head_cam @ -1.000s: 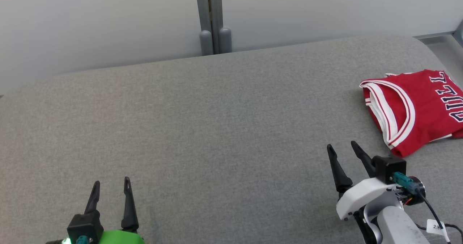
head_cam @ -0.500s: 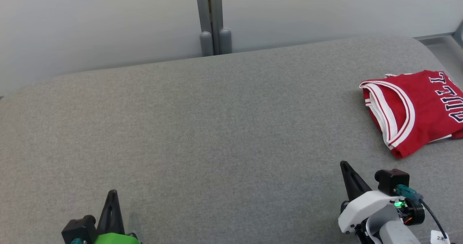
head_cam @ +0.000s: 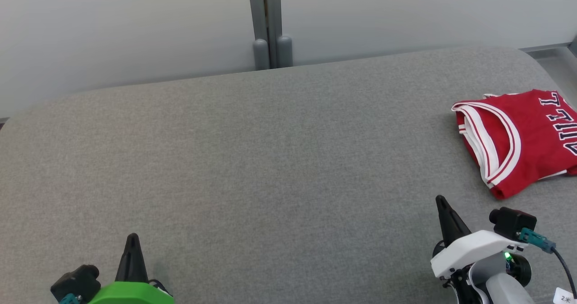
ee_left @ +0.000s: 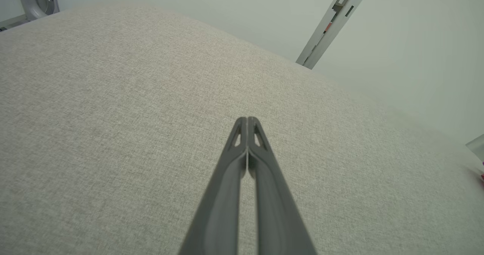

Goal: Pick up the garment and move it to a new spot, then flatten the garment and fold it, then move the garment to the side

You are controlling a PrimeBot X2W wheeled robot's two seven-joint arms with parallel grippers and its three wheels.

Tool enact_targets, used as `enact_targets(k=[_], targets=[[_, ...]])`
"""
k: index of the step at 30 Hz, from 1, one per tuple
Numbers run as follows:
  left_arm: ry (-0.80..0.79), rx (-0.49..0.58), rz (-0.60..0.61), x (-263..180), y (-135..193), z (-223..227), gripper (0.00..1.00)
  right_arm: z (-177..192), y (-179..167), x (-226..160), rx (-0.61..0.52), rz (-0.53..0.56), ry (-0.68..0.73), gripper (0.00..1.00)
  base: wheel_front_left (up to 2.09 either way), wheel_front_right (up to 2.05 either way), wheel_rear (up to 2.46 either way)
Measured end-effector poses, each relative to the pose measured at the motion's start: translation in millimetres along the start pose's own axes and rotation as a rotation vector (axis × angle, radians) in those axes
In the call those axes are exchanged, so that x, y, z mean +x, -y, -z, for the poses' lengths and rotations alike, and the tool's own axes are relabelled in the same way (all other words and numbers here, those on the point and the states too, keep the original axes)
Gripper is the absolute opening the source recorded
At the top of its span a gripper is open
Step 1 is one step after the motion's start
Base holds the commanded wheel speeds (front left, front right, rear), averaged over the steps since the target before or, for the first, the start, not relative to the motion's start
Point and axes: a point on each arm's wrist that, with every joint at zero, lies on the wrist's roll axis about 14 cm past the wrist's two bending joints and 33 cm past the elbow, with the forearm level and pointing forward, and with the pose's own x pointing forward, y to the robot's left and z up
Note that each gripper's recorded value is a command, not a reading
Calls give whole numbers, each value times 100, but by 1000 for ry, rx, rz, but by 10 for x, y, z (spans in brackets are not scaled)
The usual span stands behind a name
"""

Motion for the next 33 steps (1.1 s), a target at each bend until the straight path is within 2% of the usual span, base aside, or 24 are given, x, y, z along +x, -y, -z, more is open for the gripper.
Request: enact_targets(k=[15,33], targets=[[9,-238,-20,56,-30,-120,0,-103,12,28,228,16,18,0,0,0,0],[18,-473,-18,103,-47,-233,0,-178,10,37,456,15,27,0,0,0,0]])
